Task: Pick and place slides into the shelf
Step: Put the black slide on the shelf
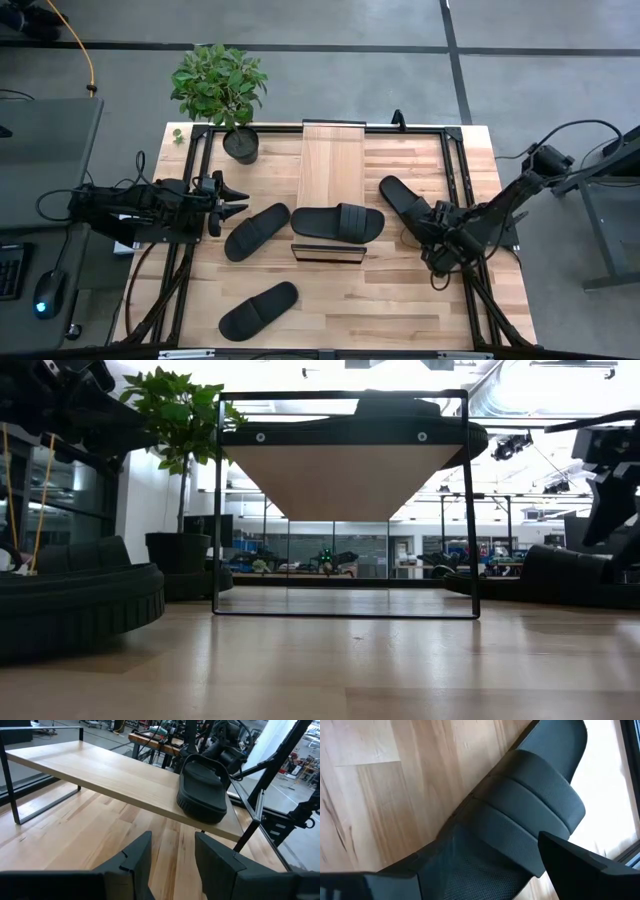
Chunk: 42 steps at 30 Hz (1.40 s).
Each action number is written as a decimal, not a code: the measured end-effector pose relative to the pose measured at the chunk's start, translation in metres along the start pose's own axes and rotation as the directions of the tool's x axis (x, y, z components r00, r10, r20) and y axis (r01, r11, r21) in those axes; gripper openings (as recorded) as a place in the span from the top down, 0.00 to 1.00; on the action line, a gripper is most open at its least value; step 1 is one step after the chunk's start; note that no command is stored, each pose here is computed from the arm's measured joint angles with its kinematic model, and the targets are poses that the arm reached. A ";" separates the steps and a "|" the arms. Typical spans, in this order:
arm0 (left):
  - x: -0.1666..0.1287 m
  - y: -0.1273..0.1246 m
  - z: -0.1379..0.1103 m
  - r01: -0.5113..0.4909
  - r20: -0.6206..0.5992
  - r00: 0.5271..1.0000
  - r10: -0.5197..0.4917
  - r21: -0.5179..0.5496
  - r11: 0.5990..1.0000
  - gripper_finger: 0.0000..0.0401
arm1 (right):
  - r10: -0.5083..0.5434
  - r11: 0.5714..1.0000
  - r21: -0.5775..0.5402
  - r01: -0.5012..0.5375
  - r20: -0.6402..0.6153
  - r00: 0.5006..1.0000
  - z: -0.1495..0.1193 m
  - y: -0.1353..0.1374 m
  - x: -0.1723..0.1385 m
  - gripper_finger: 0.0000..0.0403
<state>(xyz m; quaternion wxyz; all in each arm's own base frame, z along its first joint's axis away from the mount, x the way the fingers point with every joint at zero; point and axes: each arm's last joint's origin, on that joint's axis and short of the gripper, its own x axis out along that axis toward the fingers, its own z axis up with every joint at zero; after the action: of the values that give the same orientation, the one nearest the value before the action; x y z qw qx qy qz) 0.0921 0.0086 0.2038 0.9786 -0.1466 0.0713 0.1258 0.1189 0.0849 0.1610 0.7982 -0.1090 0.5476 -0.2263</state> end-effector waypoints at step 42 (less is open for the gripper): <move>0.000 0.000 0.000 0.001 0.000 1.000 -0.001 -0.009 1.000 0.67 | -0.201 0.976 -0.120 0.183 -0.165 0.966 0.025 0.028 -0.003 0.50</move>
<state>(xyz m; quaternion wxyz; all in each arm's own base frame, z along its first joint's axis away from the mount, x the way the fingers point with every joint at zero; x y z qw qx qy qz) 0.0921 0.0086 0.2039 0.9779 -0.1512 0.0705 0.1257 0.1475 0.1092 0.1610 0.7141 -0.1824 0.6140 -0.2826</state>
